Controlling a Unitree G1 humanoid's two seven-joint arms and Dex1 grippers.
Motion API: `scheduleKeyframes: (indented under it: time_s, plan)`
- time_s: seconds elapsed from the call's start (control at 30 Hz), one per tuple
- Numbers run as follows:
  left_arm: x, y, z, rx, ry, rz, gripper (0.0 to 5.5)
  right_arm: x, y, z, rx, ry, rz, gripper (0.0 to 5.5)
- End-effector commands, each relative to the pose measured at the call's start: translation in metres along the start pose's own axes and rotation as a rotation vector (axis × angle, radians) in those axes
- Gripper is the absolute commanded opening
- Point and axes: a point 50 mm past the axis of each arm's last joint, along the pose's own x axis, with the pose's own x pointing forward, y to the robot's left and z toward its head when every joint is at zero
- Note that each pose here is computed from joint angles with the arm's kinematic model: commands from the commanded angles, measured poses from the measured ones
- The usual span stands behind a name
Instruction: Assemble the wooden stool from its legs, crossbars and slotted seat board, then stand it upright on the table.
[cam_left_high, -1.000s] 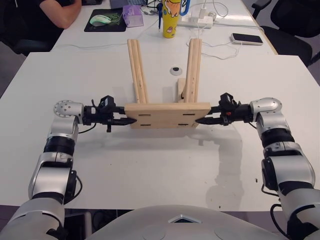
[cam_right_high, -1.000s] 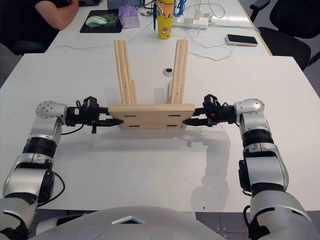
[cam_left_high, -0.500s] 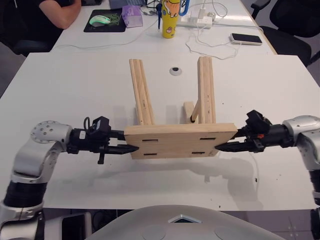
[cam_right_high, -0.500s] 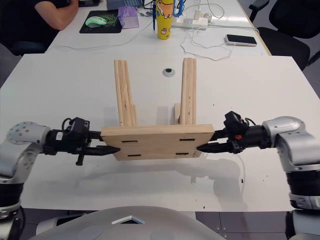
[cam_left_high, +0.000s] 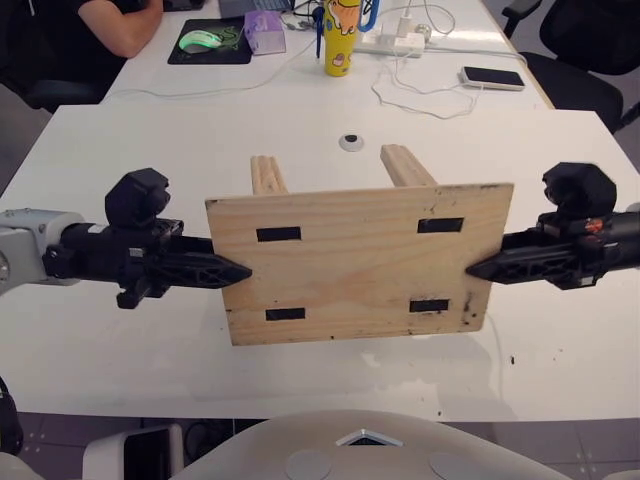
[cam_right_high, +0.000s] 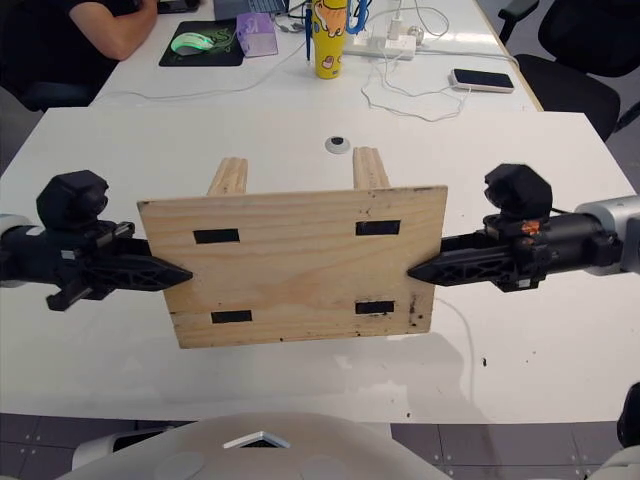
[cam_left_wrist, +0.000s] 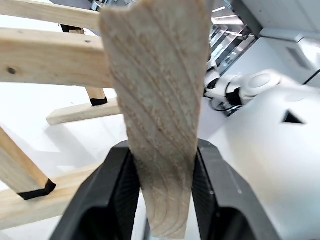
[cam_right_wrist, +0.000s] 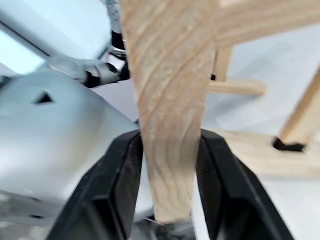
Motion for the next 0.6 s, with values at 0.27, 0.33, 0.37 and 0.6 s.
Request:
scheduleKeyframes:
  time_s: [0.27, 0.33, 0.37, 0.6]
  plan:
    - [0.000, 0.039, 0.041, -0.296, -0.140, -0.113, 1.33, 0.007, -0.026, 0.036, 0.371, -0.059, 0.224, 1.32]
    - [0.001, 0.051, 0.041, -0.356, -0.147, -0.097, 1.33, 0.004, -0.037, 0.031, 0.451, -0.084, 0.201, 1.32]
    - [0.002, 0.057, 0.040, -0.382, -0.151, -0.086, 1.33, 0.002, -0.042, 0.028, 0.477, -0.095, 0.188, 1.32]
    - [-0.007, 0.087, 0.031, -0.500, -0.234, -0.015, 1.69, -0.009, -0.077, 0.007, 0.629, -0.256, 0.123, 1.32]
